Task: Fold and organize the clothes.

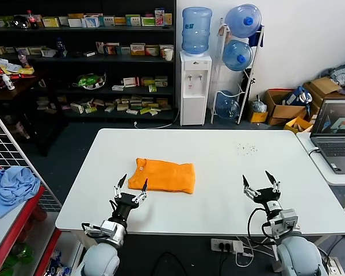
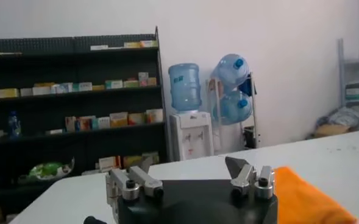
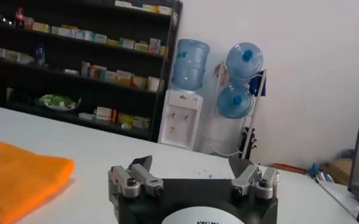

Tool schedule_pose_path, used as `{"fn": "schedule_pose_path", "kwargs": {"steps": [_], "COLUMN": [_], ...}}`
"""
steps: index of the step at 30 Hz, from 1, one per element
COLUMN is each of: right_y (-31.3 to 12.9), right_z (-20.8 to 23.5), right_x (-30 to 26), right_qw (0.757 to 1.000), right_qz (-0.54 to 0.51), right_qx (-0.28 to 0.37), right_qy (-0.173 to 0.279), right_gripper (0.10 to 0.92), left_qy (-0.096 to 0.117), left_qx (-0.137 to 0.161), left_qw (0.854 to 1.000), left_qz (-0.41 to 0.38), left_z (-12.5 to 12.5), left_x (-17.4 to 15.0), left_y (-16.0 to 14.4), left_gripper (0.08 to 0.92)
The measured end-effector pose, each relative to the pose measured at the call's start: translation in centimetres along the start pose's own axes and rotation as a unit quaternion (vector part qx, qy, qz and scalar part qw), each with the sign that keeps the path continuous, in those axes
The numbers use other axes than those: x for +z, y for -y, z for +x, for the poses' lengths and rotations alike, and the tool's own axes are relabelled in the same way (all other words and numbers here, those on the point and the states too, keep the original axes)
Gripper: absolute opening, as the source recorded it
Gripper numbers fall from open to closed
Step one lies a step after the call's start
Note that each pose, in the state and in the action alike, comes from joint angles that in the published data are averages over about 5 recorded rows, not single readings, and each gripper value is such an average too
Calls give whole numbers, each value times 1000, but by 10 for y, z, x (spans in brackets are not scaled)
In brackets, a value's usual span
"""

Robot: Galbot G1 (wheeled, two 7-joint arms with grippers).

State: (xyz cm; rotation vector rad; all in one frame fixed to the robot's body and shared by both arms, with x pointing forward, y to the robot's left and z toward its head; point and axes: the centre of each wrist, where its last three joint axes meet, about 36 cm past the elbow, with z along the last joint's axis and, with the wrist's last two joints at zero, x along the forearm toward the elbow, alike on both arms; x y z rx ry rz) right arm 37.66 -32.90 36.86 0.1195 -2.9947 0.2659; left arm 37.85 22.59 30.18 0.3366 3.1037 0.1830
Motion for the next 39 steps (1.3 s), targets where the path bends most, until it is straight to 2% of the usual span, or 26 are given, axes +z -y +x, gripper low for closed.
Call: {"fn": "schedule_pose_path", "kwargs": {"steps": [5,10,22,39], "right_y": [3,2,1,2], "right_z": [2,6,11,9], "right_x": [0,-1,-5,-11], "right_qw": [1000,1000,1000,1000], "right_qz": [-9,-13,-15,-16], "right_qx": [-4,-2,3,7], "right_qy": [-8,-12,-13,-15], "right_gripper": [823,823,823,823], "left_qy": [-21,-34,-37,-47], "left_qx": [0,-5,-24,-14], "left_qw": [1000,999,998,998], "left_qz": [-14,-23,-36,-47], "left_z": [17,24,26,22], "left_x": [-1,-3,-7,-14], "left_y": [-18,-33,-51,-52], "left_gripper": [823,823,823,823]}}
